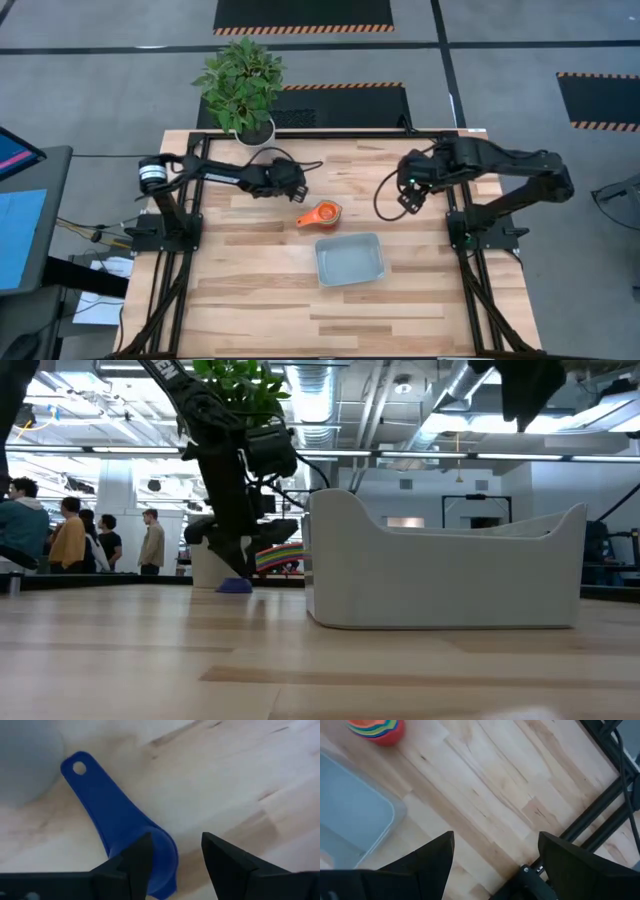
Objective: Nest measuring cups in basket
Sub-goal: Stack the dark blue measuring cup on top of the orange measuring cup
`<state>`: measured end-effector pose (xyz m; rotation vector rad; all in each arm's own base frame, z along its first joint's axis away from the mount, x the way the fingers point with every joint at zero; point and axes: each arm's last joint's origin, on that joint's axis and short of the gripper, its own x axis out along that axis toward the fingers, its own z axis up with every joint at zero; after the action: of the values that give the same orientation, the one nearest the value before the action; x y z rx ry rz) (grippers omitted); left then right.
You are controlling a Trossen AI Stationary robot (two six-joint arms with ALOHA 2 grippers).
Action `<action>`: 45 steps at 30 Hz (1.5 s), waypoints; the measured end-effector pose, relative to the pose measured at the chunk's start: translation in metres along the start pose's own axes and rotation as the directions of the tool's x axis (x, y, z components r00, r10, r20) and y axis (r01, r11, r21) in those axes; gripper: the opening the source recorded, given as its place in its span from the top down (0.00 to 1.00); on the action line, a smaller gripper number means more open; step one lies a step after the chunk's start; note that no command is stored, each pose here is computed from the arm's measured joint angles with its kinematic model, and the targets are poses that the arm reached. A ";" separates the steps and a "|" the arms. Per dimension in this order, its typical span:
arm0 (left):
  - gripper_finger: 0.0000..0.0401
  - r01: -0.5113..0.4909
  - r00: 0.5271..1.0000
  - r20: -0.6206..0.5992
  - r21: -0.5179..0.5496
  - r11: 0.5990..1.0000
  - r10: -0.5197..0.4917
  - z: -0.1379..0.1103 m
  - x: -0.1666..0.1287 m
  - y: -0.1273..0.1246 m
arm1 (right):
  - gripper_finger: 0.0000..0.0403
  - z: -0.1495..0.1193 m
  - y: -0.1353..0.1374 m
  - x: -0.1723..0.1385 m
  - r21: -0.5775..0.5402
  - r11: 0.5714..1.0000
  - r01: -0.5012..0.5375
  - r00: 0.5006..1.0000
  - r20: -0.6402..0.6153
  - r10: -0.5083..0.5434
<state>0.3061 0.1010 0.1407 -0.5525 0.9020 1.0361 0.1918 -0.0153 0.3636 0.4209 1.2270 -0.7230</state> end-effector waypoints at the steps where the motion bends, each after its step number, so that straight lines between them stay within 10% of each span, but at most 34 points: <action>1: 0.59 0.012 1.000 -0.018 -0.013 1.000 -0.012 -0.001 0.001 -0.001 | 0.23 -0.002 0.000 -0.002 0.001 1.000 -0.006 1.000 0.006 0.006; 11: 0.59 0.097 0.960 -0.262 -0.004 0.995 -0.095 -0.040 -0.039 -0.015 | 0.23 -0.006 0.000 -0.006 -0.020 1.000 -0.022 1.000 0.022 0.022; 18: 0.59 0.110 0.840 -0.539 0.057 0.992 -0.062 -0.096 -0.080 -0.025 | 0.23 -0.005 0.000 -0.005 -0.022 1.000 -0.016 1.000 0.018 0.016; 26: 0.59 0.250 0.890 -0.398 0.019 0.968 -0.222 -0.093 -0.149 -0.035 | 0.23 0.001 0.003 -0.005 -0.006 1.000 -0.002 0.994 0.108 0.003; 30: 0.59 0.194 0.907 -0.395 0.083 0.978 -0.146 -0.093 -0.184 -0.014 | 0.23 0.005 0.013 -0.008 -0.007 0.997 -0.080 0.979 0.187 0.080; 35: 0.59 0.010 0.899 -0.434 0.173 0.985 0.067 -0.116 -0.209 0.019 | 0.23 0.012 0.047 -0.013 -0.155 0.946 -0.284 0.884 0.340 0.321; 45: 0.59 -0.008 0.949 -0.302 0.277 0.961 0.095 -0.170 -0.248 0.038 | 0.24 0.059 0.116 0.001 -0.370 0.808 -0.459 0.575 0.569 0.588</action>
<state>0.1550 -0.1335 0.2595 -0.4676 1.3250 0.8637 0.3144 0.0284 0.3710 0.3066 0.4183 -0.1801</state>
